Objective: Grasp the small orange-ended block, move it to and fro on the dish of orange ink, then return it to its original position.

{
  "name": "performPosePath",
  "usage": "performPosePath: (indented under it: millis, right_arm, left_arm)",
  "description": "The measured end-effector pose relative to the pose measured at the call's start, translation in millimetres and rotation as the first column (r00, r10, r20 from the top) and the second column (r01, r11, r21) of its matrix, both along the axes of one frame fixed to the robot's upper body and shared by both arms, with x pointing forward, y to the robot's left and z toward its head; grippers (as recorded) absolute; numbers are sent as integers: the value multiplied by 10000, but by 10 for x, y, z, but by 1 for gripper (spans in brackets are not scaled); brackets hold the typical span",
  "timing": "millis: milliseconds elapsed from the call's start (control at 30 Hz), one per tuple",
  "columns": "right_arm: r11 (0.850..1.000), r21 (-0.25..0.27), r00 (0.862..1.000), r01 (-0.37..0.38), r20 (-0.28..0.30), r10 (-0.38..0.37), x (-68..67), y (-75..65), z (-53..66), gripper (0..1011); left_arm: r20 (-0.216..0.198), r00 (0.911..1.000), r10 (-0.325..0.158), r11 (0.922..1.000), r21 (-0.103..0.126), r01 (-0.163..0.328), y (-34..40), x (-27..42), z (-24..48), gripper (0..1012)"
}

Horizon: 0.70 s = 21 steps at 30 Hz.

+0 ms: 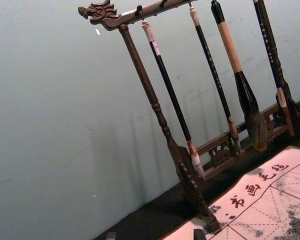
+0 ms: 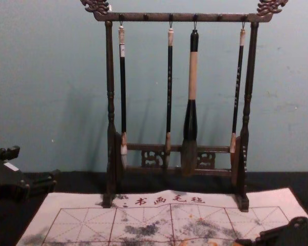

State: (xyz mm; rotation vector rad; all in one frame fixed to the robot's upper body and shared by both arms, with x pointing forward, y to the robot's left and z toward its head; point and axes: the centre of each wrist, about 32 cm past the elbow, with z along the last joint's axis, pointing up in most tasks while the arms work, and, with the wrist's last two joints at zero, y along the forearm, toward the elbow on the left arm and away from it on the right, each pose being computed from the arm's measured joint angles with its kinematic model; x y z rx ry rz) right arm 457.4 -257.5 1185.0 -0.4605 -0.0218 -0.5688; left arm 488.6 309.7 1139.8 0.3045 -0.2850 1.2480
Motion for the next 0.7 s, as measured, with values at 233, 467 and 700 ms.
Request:
performPosePath:
  millis: [233,467,700]
  right_arm:
    - [9998,-23,9998,205,4,-205,-13,-61,14,82]
    - [9996,-28,9996,264,-38,-264,-55,-99,27,82]
    - [10000,-40,9999,90,-131,-91,-116,-110,32,82]
  left_arm:
    - [1,10000,-1,10000,0,1,0,0,0,1001]
    - [0,10000,-1,10000,0,1,0,0,0,1001]
    - [1,10000,-1,10000,0,1,0,0,0,1002]
